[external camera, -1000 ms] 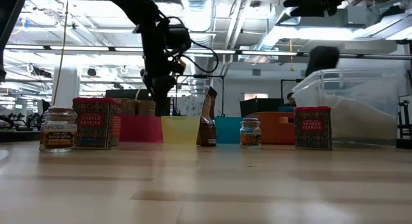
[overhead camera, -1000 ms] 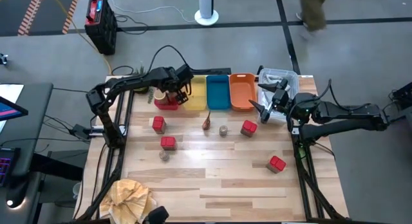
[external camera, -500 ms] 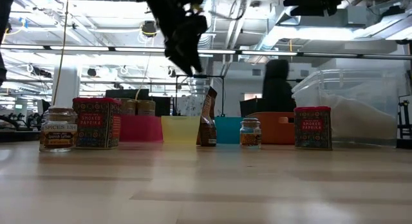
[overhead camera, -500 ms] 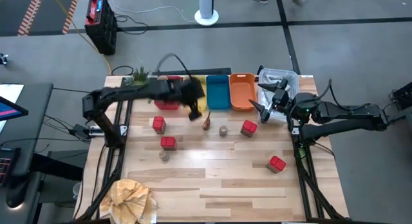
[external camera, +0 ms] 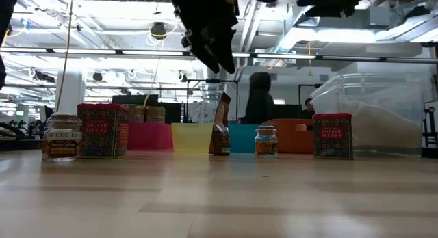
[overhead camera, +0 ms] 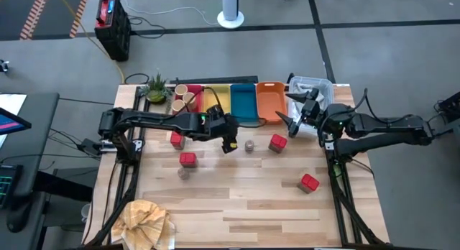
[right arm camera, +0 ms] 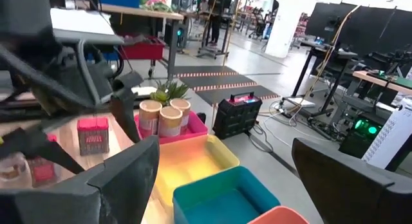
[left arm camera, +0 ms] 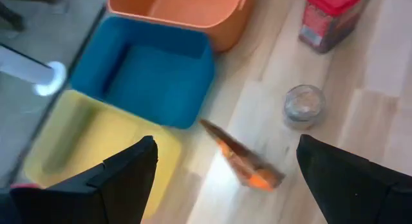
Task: Sort spices by type
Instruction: Put the orange spice pack into the yellow bin
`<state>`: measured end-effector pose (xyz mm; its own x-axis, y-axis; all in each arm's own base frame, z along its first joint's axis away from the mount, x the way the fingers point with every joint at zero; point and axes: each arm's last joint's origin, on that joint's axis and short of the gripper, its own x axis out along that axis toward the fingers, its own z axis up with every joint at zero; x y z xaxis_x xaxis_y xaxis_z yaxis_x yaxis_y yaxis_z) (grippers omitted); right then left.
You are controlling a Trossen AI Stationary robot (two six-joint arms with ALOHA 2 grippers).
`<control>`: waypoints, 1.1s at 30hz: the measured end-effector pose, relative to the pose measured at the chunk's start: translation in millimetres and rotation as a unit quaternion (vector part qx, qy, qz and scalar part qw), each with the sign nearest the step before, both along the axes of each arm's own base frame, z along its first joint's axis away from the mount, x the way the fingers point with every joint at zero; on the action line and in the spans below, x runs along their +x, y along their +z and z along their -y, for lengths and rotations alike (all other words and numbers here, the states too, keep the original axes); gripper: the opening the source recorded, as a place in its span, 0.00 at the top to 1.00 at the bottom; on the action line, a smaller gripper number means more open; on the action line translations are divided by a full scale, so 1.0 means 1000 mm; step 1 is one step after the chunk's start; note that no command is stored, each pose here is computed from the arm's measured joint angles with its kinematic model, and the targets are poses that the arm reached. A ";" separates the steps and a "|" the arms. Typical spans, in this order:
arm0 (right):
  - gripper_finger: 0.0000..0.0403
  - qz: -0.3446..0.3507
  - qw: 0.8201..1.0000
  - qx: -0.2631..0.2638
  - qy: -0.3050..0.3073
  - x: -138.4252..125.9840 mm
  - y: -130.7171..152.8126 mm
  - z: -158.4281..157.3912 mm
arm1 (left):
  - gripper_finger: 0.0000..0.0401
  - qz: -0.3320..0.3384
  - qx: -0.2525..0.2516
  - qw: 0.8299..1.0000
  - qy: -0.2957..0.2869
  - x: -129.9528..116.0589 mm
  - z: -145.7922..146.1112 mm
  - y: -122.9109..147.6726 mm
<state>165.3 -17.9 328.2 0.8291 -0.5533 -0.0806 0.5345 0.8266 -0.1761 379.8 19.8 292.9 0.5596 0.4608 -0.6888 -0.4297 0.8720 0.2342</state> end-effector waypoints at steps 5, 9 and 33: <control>0.05 0.000 1.000 -0.001 0.000 0.000 0.000 0.000 | 0.11 0.017 -0.018 1.000 -0.014 0.004 0.000 -0.013; 0.05 -0.002 1.000 -0.005 0.000 0.000 0.000 0.000 | 0.11 0.004 0.003 1.000 -0.009 0.009 -0.001 -0.029; 0.05 -0.005 1.000 -0.007 -0.004 0.000 0.000 0.001 | 0.96 -0.120 0.120 0.983 -0.073 0.013 -0.013 -0.048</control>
<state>165.4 -19.4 328.0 0.8241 -0.5605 -0.0812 0.5386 0.8200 -0.1939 392.9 33.0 245.3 0.4661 0.5530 -0.6906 -0.2117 0.8276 0.5199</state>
